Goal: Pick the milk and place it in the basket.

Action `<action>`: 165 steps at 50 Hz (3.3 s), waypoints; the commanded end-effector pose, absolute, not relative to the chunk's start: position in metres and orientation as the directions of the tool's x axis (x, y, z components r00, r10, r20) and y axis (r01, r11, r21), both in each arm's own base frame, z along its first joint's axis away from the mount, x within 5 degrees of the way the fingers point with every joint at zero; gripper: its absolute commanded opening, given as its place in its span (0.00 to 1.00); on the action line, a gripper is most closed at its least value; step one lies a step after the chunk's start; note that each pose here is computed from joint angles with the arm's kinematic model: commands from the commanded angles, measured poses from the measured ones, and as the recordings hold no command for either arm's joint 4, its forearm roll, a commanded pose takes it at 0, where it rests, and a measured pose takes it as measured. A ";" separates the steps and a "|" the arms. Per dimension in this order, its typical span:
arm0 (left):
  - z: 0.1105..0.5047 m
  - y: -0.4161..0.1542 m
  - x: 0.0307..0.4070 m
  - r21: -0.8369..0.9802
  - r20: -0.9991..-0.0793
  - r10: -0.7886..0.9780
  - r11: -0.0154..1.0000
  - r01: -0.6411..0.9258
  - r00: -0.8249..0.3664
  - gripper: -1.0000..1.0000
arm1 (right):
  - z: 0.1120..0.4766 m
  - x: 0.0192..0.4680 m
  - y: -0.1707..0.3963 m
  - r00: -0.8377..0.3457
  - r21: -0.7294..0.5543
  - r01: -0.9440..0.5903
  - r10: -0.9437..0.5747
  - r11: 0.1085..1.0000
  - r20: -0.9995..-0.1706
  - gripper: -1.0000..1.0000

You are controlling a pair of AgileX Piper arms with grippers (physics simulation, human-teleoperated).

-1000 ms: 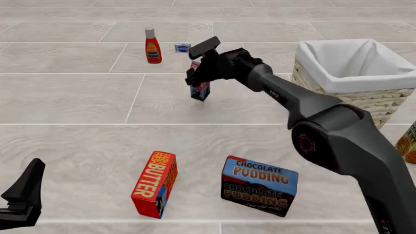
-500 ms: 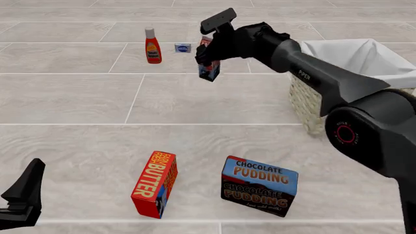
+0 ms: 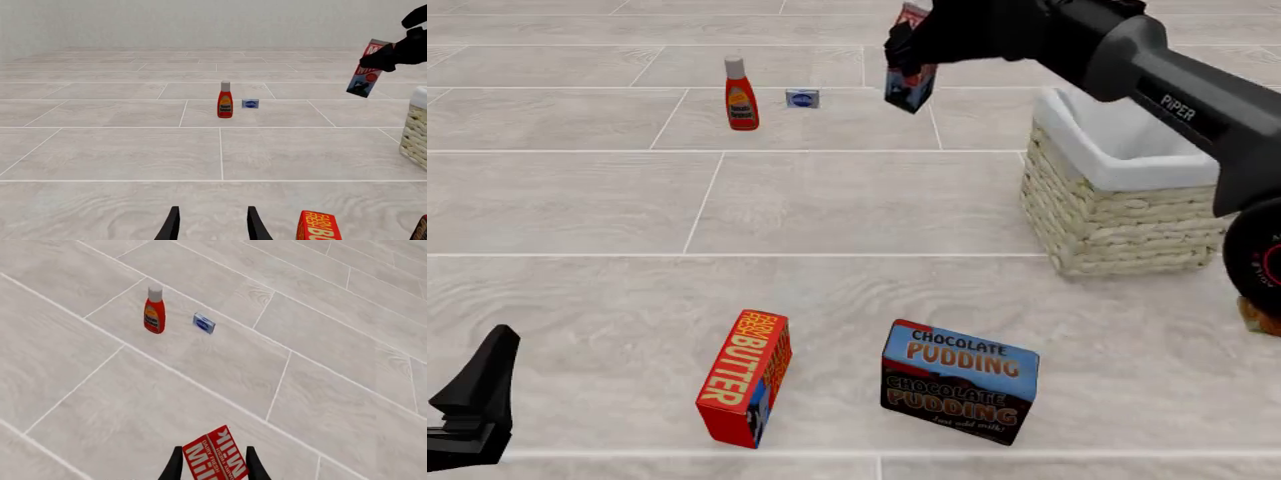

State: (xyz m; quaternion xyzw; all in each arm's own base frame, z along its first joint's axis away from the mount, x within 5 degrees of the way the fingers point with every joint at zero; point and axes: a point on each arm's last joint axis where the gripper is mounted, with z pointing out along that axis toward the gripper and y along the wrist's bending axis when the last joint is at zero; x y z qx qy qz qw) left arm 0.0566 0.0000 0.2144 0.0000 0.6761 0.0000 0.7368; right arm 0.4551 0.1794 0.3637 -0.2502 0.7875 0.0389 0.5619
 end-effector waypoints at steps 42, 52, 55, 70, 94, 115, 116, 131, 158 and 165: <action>0.214 0.000 0.057 0.000 -0.996 0.000 1.000 0.000 0.086 1.00 | 0.424 0.401 -0.009 -0.270 -0.246 -0.048 -0.249 0.968 -0.930 0.00; 0.214 0.000 0.057 0.000 -0.996 0.000 1.000 0.000 0.086 1.00 | 0.414 0.404 -0.034 -0.301 -0.258 0.003 -0.245 0.966 -0.922 0.00; 0.214 0.000 0.057 0.000 -0.996 0.000 1.000 0.000 0.086 1.00 | 0.408 0.407 -0.041 -0.315 -0.257 0.015 -0.240 0.966 -0.918 0.00; 0.214 0.000 0.057 0.000 -0.996 0.000 1.000 0.000 0.086 1.00 | 0.382 0.417 -0.065 -0.371 -0.259 0.054 -0.221 0.964 -0.902 0.00; 0.214 0.000 0.057 0.000 -0.996 0.000 1.000 0.000 0.086 1.00 | 0.330 0.448 -0.082 -0.459 -0.235 0.061 -0.182 0.970 -0.870 0.00; 0.214 0.000 0.057 0.000 -0.996 0.000 1.000 0.000 0.086 1.00 | 0.296 0.462 -0.086 -0.509 -0.221 0.056 -0.163 0.974 -0.845 0.00; 0.214 0.000 0.057 0.000 -0.996 0.000 1.000 0.000 0.086 1.00 | 0.295 0.463 -0.087 -0.510 -0.221 0.057 -0.162 0.974 -0.845 0.00; 0.214 0.000 0.057 0.000 -0.996 0.000 1.000 0.000 0.086 1.00 | 0.279 0.466 -0.091 -0.533 -0.214 0.061 -0.149 0.975 -0.833 0.00; 0.214 0.000 0.057 0.000 -0.996 0.000 1.000 0.000 0.086 1.00 | 0.272 0.467 -0.093 -0.544 -0.212 0.063 -0.145 0.975 -0.826 1.00; 0.214 0.000 0.057 0.000 -0.996 0.000 1.000 0.000 0.086 1.00 | 0.279 0.464 -0.093 -0.535 -0.213 0.066 -0.146 0.975 -0.832 1.00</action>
